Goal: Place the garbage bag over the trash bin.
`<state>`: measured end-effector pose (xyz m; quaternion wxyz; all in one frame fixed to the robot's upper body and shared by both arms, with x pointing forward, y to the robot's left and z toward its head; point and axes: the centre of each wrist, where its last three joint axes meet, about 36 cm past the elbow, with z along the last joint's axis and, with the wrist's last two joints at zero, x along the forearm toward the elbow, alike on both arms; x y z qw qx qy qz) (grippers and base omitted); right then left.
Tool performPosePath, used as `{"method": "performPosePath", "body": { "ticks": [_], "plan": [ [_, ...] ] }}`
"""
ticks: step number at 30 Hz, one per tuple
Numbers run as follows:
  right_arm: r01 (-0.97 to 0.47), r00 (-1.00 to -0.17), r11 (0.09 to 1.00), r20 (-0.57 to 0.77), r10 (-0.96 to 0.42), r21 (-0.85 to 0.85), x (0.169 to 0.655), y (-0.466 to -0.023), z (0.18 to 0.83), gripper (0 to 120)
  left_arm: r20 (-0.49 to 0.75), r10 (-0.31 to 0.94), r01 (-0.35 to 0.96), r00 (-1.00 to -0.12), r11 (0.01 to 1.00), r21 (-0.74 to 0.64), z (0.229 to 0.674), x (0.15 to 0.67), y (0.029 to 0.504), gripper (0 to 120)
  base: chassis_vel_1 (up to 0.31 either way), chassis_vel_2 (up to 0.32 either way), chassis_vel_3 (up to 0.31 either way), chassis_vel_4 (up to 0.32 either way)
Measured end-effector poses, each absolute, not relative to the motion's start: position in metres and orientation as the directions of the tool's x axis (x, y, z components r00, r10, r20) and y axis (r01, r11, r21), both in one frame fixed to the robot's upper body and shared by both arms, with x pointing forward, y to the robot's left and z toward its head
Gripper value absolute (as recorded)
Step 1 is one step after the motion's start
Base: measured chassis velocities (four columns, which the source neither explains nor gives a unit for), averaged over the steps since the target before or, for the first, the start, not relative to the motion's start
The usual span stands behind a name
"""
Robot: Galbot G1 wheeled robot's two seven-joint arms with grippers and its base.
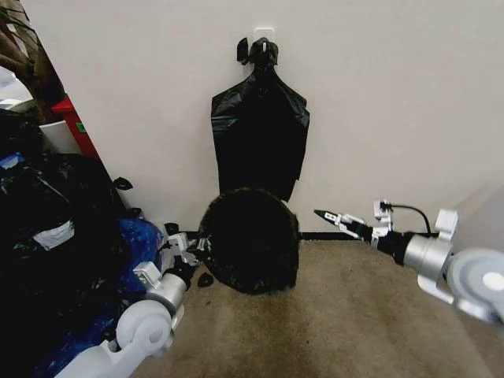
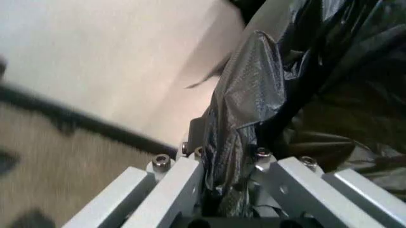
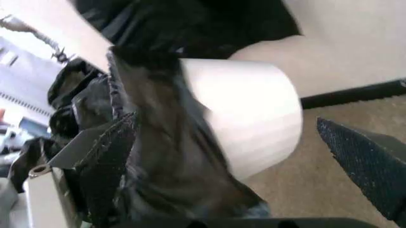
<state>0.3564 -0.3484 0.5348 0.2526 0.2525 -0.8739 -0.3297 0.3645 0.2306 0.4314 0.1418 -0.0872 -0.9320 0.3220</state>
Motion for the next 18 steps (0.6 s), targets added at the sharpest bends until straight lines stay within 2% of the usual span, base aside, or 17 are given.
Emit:
{"method": "performPosePath", "body": {
  "ticks": [1,6,8,13,18],
  "plan": [
    [-0.254,-0.754,0.652,0.276,-0.596,0.714,0.348,-0.351,0.523,100,0.25,0.242,0.018,-0.937,0.751,-0.661,0.434,0.367,0.23,1,0.0,0.0,0.0,0.0],
    [-0.221,-0.768,0.639,0.272,-0.58,0.737,0.329,-0.342,0.504,100,0.332,0.253,-0.07,-0.909,0.691,-0.72,0.438,0.367,0.227,1,0.0,0.0,0.0,0.0],
    [-0.203,-0.773,0.627,0.269,-0.574,0.752,0.317,-0.326,0.495,100,0.38,0.265,-0.124,-0.886,0.654,-0.746,0.44,0.367,0.225,1,0.0,0.0,0.0,0.0],
    [-0.118,-0.793,0.644,0.319,-0.52,0.756,0.301,-0.289,0.505,100,0.454,0.291,-0.214,-0.842,0.593,-0.776,0.443,0.371,0.224,1,0.0,0.0,0.0,0.0],
    [-0.068,-0.788,0.67,0.372,-0.491,0.74,0.292,-0.276,0.508,100,0.497,0.294,-0.267,-0.817,0.57,-0.777,0.447,0.378,0.225,1,0.0,0.0,0.0,0.0]
  ]
}}
